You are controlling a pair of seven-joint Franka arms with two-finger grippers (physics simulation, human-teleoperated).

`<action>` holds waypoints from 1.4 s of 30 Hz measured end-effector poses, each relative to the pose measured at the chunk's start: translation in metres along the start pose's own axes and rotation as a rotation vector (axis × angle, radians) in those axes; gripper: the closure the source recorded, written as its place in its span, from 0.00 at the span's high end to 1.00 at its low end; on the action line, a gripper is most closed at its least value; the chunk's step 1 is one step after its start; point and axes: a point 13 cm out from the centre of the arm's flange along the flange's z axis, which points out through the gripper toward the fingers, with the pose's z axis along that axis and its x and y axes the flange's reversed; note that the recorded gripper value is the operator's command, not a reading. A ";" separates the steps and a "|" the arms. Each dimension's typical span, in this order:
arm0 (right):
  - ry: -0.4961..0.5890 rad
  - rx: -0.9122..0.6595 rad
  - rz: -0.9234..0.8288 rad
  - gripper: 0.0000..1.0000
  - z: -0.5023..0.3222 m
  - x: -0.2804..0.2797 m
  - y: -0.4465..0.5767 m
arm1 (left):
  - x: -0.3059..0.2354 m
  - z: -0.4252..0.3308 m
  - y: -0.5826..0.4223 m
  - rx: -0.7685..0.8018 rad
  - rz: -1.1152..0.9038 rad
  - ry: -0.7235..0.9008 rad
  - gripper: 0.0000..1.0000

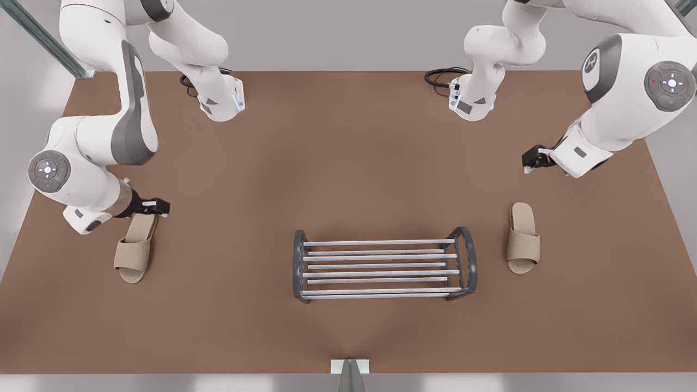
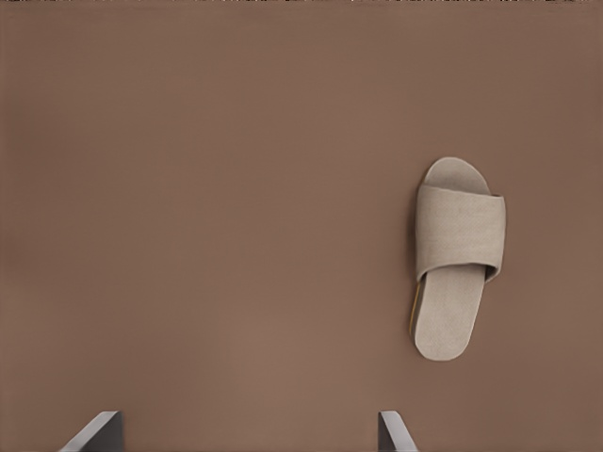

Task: Place the right shoe on the shoe rack with the right arm, and place the left shoe on the shoe rack with the left arm

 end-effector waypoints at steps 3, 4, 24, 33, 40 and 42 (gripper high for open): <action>0.043 -0.028 0.023 1.00 0.029 -0.006 -0.010 | -0.006 0.007 -0.001 -0.011 -0.010 0.003 1.00; 0.072 -0.042 0.042 1.00 0.046 -0.006 -0.019 | -0.009 0.021 -0.007 -0.058 -0.010 0.033 1.00; -0.081 -0.059 0.199 1.00 0.205 -0.017 -0.155 | -0.034 0.314 0.004 -0.997 0.073 -0.722 1.00; -0.069 -0.088 0.185 1.00 0.240 -0.012 -0.199 | -0.008 0.388 -0.015 -0.431 -0.001 -1.043 1.00; -0.077 -0.107 0.128 1.00 0.268 -0.015 -0.224 | 0.017 0.402 0.044 -0.208 -0.279 -1.065 1.00; -0.082 -0.108 0.113 1.00 0.272 -0.014 -0.233 | 0.021 0.415 0.059 -0.239 -0.179 -1.049 1.00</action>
